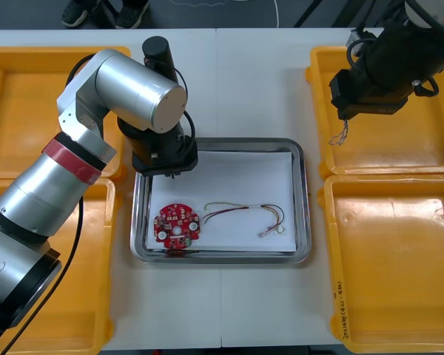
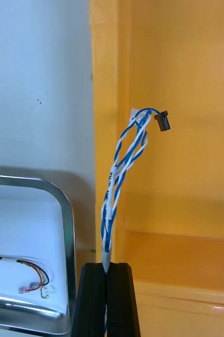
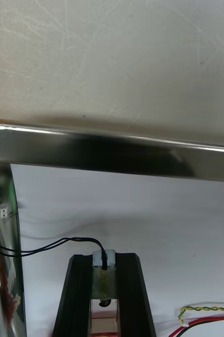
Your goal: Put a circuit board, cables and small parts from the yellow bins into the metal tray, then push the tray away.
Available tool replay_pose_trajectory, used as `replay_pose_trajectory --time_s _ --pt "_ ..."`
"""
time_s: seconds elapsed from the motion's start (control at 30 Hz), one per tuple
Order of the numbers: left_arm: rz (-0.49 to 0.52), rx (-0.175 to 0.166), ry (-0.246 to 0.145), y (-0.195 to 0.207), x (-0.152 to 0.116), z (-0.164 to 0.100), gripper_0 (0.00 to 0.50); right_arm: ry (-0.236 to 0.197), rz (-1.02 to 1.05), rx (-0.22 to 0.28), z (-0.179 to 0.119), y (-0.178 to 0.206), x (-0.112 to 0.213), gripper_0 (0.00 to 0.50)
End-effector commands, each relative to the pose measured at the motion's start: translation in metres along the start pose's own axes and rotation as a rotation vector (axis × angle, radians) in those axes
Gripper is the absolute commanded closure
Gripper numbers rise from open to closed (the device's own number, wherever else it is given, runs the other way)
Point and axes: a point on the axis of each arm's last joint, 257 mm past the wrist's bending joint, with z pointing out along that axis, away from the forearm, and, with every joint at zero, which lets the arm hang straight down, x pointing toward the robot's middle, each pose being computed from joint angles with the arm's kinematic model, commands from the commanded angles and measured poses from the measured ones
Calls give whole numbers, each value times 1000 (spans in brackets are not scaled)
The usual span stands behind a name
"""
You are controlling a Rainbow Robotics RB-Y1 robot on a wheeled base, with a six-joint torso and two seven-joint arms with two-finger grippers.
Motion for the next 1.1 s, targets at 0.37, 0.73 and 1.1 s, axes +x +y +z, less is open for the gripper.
replay_pose_trajectory --time_s 0.37,0.73,1.1 --pt "66 20 -5 -16 6 1 19 -41 -92 41 -3 -5 16 500" --pt "43 44 -78 -4 -14 -57 0 -33 -103 55 0 -5 18 500" --pt "-36 115 -211 26 -47 -132 0 -40 -233 77 3 21 26 500"
